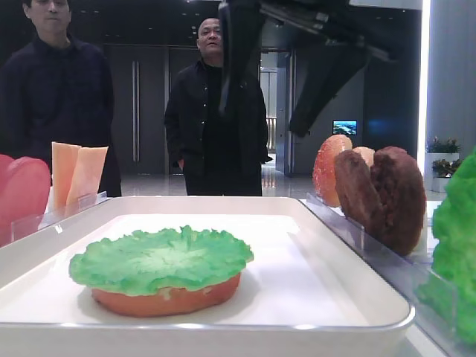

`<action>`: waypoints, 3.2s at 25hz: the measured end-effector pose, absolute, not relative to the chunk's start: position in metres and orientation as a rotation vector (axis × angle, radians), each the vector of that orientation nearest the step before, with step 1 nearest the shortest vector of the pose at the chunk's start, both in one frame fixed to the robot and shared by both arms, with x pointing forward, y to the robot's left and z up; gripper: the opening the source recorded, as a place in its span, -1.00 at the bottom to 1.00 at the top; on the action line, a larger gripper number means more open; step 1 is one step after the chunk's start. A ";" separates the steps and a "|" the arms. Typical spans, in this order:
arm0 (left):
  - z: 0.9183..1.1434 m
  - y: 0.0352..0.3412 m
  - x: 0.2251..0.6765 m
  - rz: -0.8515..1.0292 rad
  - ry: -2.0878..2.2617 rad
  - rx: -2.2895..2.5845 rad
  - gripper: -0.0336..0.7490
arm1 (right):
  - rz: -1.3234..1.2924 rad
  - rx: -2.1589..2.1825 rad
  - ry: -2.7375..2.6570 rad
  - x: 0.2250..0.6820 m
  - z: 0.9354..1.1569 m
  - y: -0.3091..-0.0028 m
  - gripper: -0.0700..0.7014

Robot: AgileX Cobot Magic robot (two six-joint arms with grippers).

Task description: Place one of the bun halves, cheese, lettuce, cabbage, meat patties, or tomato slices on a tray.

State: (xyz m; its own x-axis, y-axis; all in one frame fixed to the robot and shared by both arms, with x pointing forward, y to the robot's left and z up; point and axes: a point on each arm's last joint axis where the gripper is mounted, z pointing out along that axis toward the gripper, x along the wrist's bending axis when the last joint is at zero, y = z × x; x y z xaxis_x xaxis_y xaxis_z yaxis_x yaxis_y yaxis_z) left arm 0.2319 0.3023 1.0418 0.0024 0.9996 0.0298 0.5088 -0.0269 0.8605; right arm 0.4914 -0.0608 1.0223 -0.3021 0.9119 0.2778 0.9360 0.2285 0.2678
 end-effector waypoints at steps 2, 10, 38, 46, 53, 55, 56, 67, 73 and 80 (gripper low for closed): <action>1.042 0.302 0.232 0.934 1.582 1.613 0.85 | -0.597 -1.823 -2.430 0.490 1.032 -0.064 0.28; 1.042 0.302 0.232 0.934 1.582 1.613 0.85 | -0.525 -1.891 -2.506 0.483 1.067 -0.082 0.28; 1.042 0.302 0.232 0.934 1.582 1.613 0.85 | -0.345 -2.414 -2.326 0.546 1.102 -0.252 0.26; 1.042 0.302 0.232 0.934 1.582 1.613 0.85 | -0.394 -2.517 -2.274 0.537 1.119 -0.286 0.26; 1.042 0.302 0.232 0.934 1.582 1.613 0.85 | -0.361 -2.500 -2.280 0.508 1.113 -0.288 0.26; 1.042 0.302 0.232 0.934 1.582 1.613 0.85 | -0.350 -2.495 -2.278 0.493 1.110 -0.289 0.26; 1.042 0.302 0.232 0.934 1.582 1.613 0.85 | -0.356 -2.496 -2.278 0.484 1.110 -0.290 0.26; 1.042 0.302 0.232 0.934 1.582 1.613 0.85 | -0.908 -2.579 -2.325 0.356 1.157 -0.295 0.26; 1.042 0.302 0.232 0.934 1.582 1.613 0.85 | -1.182 -2.593 -2.347 0.297 1.159 -0.298 0.26; 1.042 0.302 0.232 0.934 1.582 1.613 0.85 | -1.238 -2.546 -2.440 0.267 1.135 -0.300 0.26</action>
